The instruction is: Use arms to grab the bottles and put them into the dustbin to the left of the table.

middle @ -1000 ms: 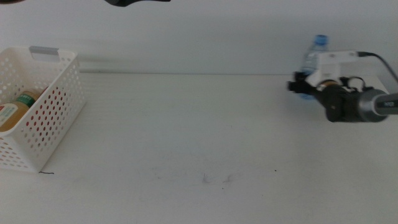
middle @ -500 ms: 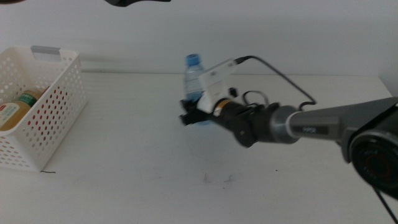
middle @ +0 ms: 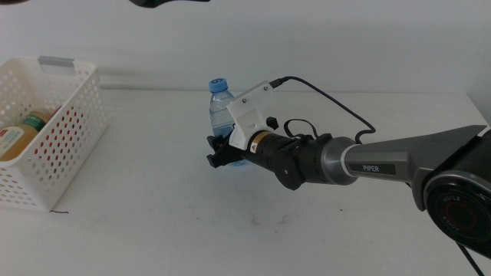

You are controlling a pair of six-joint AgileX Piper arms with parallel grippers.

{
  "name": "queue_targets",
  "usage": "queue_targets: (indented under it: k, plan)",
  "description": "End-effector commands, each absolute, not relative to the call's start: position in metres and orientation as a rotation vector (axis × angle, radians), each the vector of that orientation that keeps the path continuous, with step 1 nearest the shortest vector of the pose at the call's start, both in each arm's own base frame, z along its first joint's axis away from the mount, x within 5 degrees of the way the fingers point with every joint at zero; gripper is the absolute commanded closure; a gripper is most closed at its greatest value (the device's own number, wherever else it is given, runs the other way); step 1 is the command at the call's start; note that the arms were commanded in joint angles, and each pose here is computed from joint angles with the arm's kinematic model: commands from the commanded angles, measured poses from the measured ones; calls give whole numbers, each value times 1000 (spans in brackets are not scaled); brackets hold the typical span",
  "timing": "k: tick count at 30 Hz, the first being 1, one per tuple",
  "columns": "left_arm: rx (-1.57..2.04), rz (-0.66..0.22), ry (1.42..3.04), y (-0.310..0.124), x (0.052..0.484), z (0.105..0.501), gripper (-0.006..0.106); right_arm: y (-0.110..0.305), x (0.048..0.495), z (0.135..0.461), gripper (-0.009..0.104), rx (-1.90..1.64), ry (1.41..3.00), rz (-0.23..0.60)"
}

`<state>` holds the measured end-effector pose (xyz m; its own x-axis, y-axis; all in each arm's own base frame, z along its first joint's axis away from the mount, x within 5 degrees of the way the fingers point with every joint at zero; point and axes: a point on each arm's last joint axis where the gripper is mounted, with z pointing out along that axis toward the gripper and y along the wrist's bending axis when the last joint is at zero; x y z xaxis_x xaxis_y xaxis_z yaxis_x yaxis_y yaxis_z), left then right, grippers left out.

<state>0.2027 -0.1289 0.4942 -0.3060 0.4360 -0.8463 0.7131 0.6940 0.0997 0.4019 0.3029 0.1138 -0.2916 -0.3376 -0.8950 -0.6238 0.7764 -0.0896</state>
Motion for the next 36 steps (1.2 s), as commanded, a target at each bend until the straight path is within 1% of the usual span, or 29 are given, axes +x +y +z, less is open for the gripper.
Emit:
queue_targets:
  k: [1,4,6,7,8,9,12,13,14,17,19,23,28,30,32,34,36]
  plan:
    - [884,-368,1935,-129,201,496,7,304,403,126,98,-752,1864,331]
    - [884,-368,1935,-129,201,496,7,304,402,124,97,-755,1889,328]
    - [884,-368,1935,-129,201,496,7,303,401,121,90,-811,1870,307]
    - [884,-368,1935,-129,201,496,7,302,400,119,84,-808,1856,310]
    - [884,-368,1935,-129,201,496,7,301,398,116,74,-799,1834,315]
    - [884,-368,1935,-129,201,496,7,299,395,114,62,-785,1799,324]
    - [884,-368,1935,-129,201,496,7,290,387,106,16,-699,1719,368]
    - [884,-368,1935,-129,201,496,7,288,384,103,6,-689,1717,376]
    - [884,-368,1935,-129,201,496,7,285,382,99,3,-688,1729,378]
    - [884,-368,1935,-129,201,496,7,281,376,91,4,-695,1770,376]
    - [884,-368,1935,-129,201,496,7,279,372,91,4,-680,1774,392]
    - [884,-368,1935,-129,201,496,7,270,359,101,4,-672,1751,407]
    - [881,-370,1937,-129,201,496,7,252,331,121,5,-702,1786,410]
    - [881,-370,1937,-129,201,496,7,242,314,135,5,-701,1813,420]
    - [881,-370,1937,-129,201,496,7,233,295,150,5,-702,1873,439]
    - [881,-370,1937,-129,201,496,7,221,275,174,5,-668,1960,460]
    - [881,-370,1937,-129,201,496,7,204,257,206,5,-582,2101,475]
